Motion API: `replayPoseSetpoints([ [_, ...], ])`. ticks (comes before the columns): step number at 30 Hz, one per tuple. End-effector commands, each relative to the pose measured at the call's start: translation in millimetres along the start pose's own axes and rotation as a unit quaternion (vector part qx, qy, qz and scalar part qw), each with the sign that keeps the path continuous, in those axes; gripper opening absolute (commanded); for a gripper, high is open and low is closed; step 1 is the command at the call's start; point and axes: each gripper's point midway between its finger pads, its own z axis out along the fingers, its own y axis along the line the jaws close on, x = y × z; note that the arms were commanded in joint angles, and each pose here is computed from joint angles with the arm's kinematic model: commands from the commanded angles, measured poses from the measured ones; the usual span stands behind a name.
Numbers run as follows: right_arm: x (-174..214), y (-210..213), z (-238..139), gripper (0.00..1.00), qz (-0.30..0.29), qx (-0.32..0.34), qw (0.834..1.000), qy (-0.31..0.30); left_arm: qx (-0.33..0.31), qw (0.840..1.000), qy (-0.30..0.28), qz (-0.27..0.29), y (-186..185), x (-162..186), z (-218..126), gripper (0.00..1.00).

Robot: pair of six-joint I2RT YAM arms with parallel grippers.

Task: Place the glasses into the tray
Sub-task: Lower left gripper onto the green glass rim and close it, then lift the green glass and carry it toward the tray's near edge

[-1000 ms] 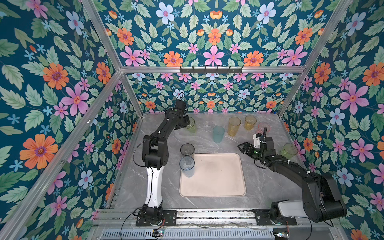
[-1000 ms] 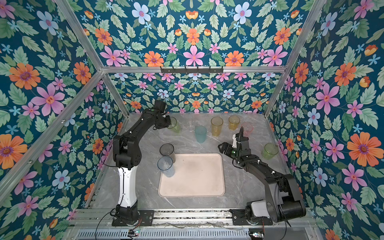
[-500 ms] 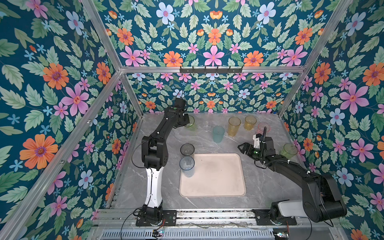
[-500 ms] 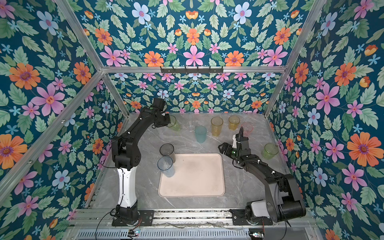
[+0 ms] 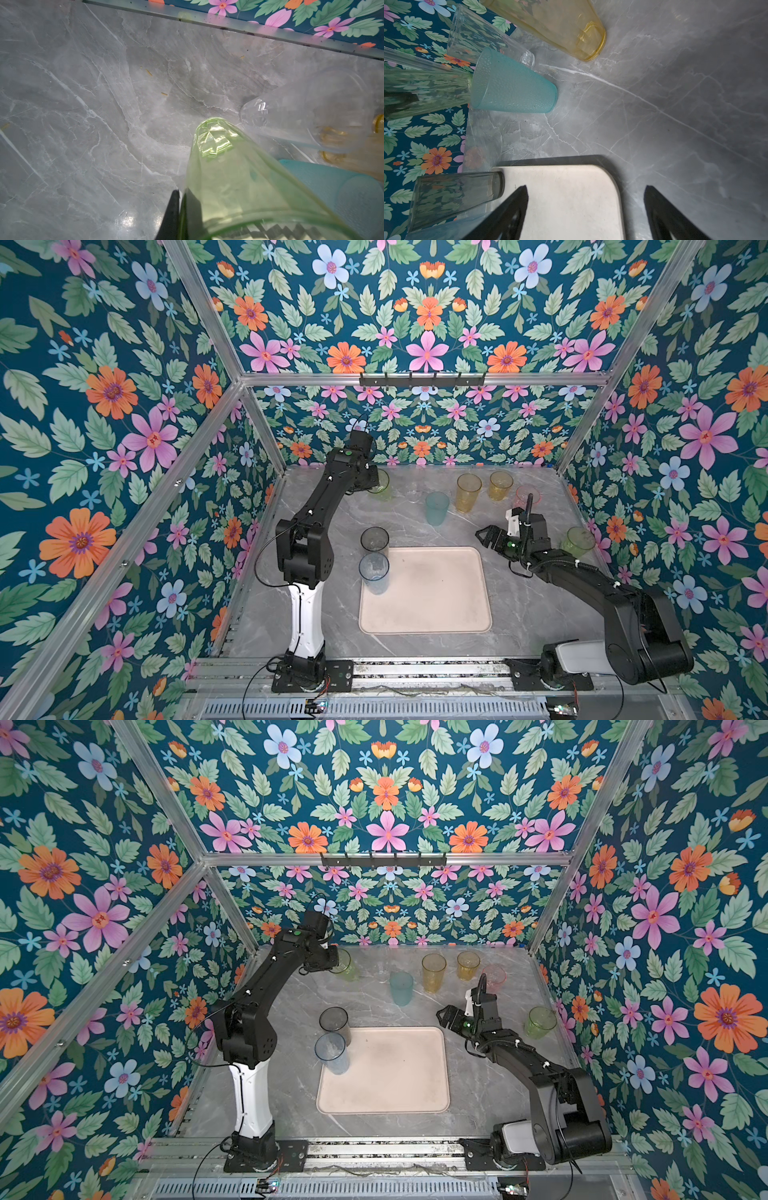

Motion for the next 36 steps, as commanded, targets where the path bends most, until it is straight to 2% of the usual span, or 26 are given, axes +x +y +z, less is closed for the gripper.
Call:
replayPoseSetpoints([
  [1, -4, 3, 0, 0.88, -0.002, -0.001, 1.0, -0.004, -0.012, 1.0, -0.002, 0.012, 4, 2, -16, 0.01],
  [14, -3, 4, 1, 0.88, 0.0, -0.005, 1.0, -0.002, -0.017, 1.0, -0.022, 0.013, 18, 23, -82, 0.01],
  [26, -4, 2, 1, 0.88, 0.0, 0.0, 1.0, -0.004, -0.043, 0.999, -0.016, 0.009, 45, 68, -125, 0.0],
  [36, -3, 2, 1, 0.88, 0.001, 0.0, 1.0, -0.003, -0.089, 0.996, -0.015, -0.003, 74, 100, -147, 0.0],
])
